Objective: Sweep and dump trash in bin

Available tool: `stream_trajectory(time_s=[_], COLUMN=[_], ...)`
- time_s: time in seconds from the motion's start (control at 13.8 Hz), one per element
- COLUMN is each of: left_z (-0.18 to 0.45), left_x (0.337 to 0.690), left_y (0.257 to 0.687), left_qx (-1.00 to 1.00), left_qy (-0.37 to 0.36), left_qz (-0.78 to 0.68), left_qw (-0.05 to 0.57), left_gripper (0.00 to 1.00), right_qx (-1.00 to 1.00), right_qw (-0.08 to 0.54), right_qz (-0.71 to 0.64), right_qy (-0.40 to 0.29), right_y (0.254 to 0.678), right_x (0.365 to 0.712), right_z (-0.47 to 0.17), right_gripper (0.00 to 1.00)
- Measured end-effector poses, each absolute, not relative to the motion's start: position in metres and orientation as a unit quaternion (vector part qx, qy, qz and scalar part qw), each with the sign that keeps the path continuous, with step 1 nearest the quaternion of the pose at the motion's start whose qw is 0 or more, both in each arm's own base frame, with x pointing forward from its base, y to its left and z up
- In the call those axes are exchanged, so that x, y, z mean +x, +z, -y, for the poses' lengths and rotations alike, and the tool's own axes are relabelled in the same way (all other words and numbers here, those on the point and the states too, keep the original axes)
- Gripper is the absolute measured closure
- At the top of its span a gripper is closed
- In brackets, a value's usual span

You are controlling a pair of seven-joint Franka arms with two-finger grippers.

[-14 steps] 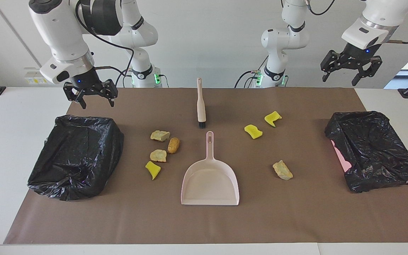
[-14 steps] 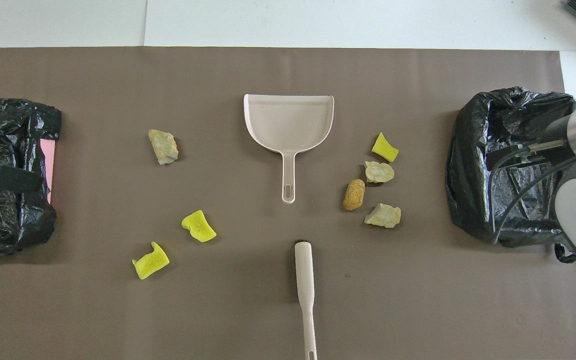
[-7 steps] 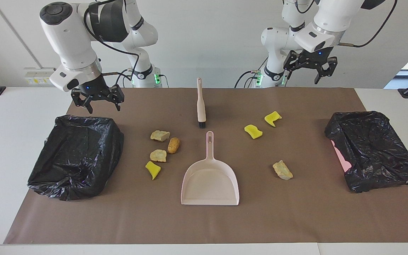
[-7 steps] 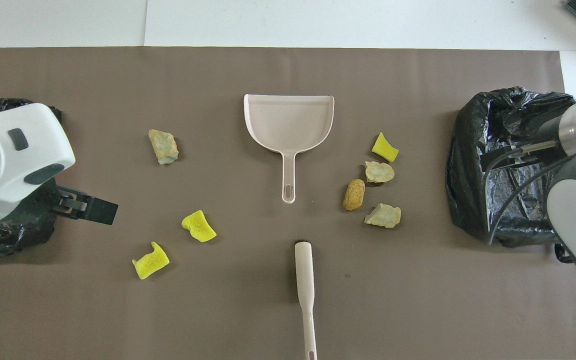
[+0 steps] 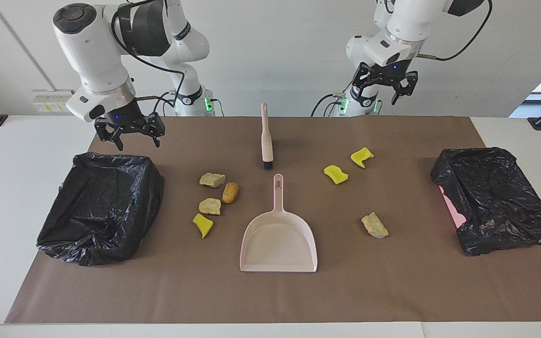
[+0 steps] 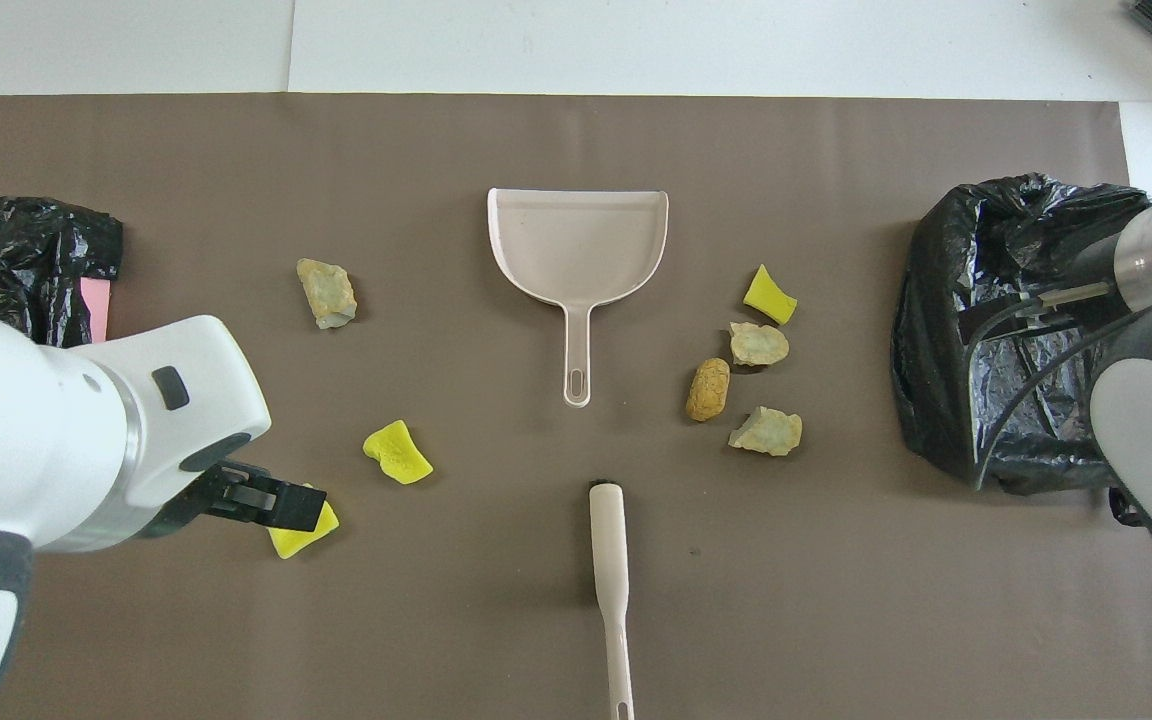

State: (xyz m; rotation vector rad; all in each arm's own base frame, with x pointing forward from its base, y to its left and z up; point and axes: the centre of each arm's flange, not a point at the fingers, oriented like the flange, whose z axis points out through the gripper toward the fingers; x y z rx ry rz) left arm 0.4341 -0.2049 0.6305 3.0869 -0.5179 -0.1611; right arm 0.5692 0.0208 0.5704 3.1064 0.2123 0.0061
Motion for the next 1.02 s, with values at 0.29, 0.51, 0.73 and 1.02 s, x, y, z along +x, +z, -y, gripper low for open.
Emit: stream_trajectory(time_s=[0.29, 0.51, 0.73, 1.02], left_z=[0.243, 0.290, 0.334, 0.388], left_x=[0.416, 0.391, 0.360, 0.302], left_y=[0.604, 0.581, 0.557, 0.514], left_qx=[0.986, 0.989, 0.991, 0.992], left_qy=[-0.062, -0.053, -0.053, -0.053], left_qz=[0.154, 0.134, 0.121, 0.109], left_qw=[-0.001, -0.002, 0.015, 0.018], left_gripper=[0.00, 0.00, 0.00, 0.00], right_qx=[0.999, 1.000, 1.000, 1.000], right_qw=[0.017, 0.005, -0.019, -0.020], right_qz=[-0.052, -0.028, -0.001, -0.009], right_qy=[0.003, -0.001, -0.007, -0.008], right_y=[0.536, 0.501, 0.487, 0.465], right_x=[0.587, 0.600, 0.614, 0.635], right_z=[-0.070, -0.118, -0.147, -0.206], right_gripper=[0.00, 0.00, 0.00, 0.00])
